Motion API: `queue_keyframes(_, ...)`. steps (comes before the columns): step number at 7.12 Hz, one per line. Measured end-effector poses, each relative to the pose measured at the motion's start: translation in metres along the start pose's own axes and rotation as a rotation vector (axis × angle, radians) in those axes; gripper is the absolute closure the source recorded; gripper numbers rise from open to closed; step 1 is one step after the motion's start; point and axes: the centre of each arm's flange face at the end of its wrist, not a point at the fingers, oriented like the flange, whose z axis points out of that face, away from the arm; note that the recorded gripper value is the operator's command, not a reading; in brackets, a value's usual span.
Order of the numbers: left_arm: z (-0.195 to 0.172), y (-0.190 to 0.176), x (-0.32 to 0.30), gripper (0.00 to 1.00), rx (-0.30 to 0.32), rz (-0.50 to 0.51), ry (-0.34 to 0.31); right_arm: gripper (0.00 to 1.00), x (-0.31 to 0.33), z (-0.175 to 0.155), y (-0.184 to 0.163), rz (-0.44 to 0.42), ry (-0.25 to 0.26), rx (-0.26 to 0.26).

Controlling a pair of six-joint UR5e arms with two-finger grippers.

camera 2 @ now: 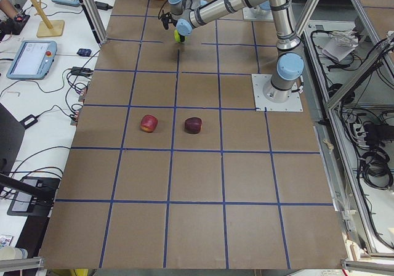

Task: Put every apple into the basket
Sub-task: 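Release the green apple at center while the right gripper reaches toward it, then grasp the green apple with the right gripper while the left grasps the dark purple apple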

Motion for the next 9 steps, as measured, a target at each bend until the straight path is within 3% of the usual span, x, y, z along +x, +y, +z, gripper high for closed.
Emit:
queue_keyframes(1, -0.013, -0.003, 0.001, 0.00, 0.030, 0.006, -0.003, 0.00, 0.002, 0.009, -0.005, 0.007, 0.003, -0.017)
queue_keyframes(3, -0.079, -0.027, -0.013, 0.00, 0.083, -0.007, -0.040, 0.00, 0.002, 0.029, -0.009, 0.009, 0.007, -0.056)
queue_keyframes(4, -0.122, -0.045, -0.047, 0.00, 0.057, 0.001, -0.085, 0.00, -0.004, 0.035, -0.008, -0.005, -0.007, -0.066)
queue_keyframes(6, -0.194, -0.073, -0.148, 0.00, 0.001, 0.115, -0.175, 0.00, -0.052, 0.049, 0.000, -0.089, -0.084, -0.058)
queue_keyframes(7, -0.213, -0.085, -0.215, 0.00, -0.050, 0.200, -0.200, 0.00, -0.081, 0.062, 0.002, -0.120, -0.103, -0.039)
queue_keyframes(9, -0.226, -0.096, -0.355, 0.00, -0.129, 0.380, -0.172, 0.00, -0.149, 0.103, 0.007, -0.119, -0.115, -0.005)
